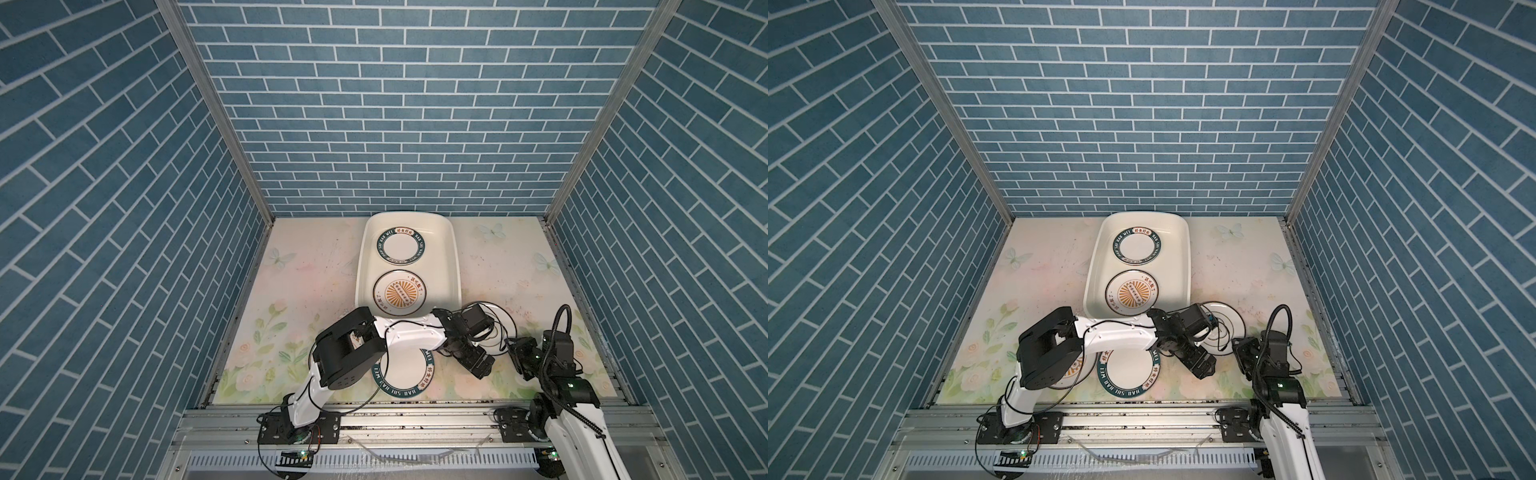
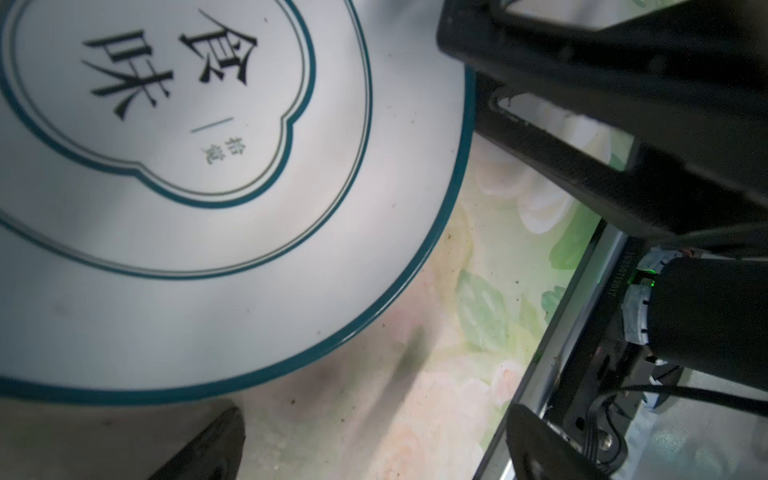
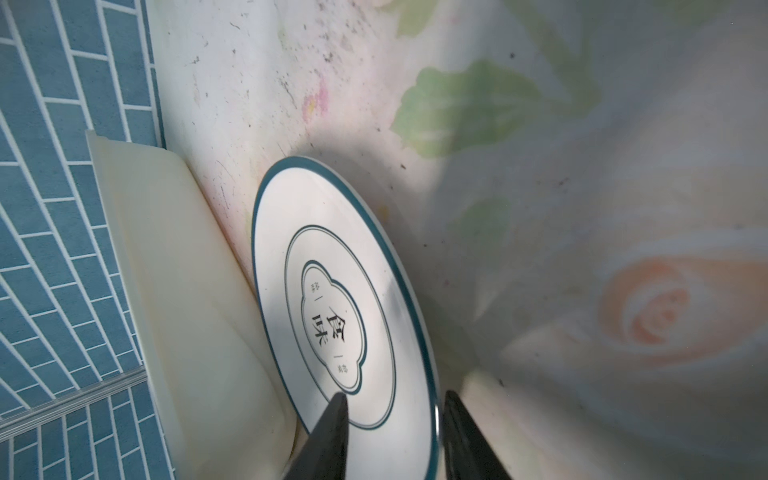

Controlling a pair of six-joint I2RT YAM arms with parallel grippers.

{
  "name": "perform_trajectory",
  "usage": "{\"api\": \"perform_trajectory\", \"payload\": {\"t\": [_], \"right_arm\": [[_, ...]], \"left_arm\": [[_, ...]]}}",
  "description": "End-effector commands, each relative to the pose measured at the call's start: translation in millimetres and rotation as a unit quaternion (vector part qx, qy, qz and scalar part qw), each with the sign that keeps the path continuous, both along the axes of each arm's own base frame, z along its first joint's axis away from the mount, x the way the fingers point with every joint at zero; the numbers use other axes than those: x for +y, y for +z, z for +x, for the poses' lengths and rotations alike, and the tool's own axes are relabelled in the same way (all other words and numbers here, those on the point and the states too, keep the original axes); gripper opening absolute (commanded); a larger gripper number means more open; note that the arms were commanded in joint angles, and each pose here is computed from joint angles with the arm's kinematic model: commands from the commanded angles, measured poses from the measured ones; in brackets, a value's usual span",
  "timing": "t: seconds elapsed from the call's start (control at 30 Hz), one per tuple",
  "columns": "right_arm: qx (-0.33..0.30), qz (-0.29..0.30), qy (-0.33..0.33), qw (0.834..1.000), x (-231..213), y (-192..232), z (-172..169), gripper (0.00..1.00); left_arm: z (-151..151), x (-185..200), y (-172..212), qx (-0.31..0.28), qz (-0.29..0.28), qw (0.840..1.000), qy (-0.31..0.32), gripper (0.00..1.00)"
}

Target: Place the plates into the plastic bin on the countertop

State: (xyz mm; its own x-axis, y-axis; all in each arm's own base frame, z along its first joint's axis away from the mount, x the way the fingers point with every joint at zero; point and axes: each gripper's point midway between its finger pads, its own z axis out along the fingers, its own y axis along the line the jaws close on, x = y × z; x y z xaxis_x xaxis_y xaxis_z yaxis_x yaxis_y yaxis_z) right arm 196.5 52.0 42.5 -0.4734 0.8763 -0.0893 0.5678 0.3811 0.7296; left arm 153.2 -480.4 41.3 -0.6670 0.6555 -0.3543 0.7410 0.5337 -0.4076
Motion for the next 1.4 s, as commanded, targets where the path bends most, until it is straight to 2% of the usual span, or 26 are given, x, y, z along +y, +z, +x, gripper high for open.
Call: {"api": "perform_trajectory", "payload": {"t": [0.0, 0.27, 0.47, 0.73, 0.9, 1.07, 1.37], "right_arm": [[0.088, 0.005, 0.009, 0.996, 2, -49, -35, 0.38], [0.104, -0.005, 0.015, 0.994, 0, -53, -37, 0.38], [0.089, -0.020, 0.014, 0.996, -5, -36, -25, 0.38], [0.089, -0.037, 0.031, 0.995, -10, -24, -12, 0.40], [0.070, -0.019, 0.030, 0.997, -10, -24, 3, 0.39], [0.074, -0.007, 0.035, 0.997, -12, -29, 7, 0.37], [0.074, 0.010, 0.032, 0.997, -15, -42, 3, 0.32]], "left_arm": [[12, -12, 0, -0.020, -0.011, 1.000, -0.007, 0.99], [21, -13, -11, -0.005, -0.005, 1.000, 0.000, 1.00], [14, -11, 3, 0.010, -0.014, 1.000, -0.008, 1.00], [-1, -1, 34, 0.030, -0.017, 0.999, -0.028, 1.00], [-13, 0, 59, 0.028, -0.035, 0.996, -0.073, 1.00], [-29, 2, 94, 0.042, -0.059, 0.988, -0.136, 1.00], [-43, 14, 153, 0.085, -0.130, 0.971, -0.184, 0.99]]}}
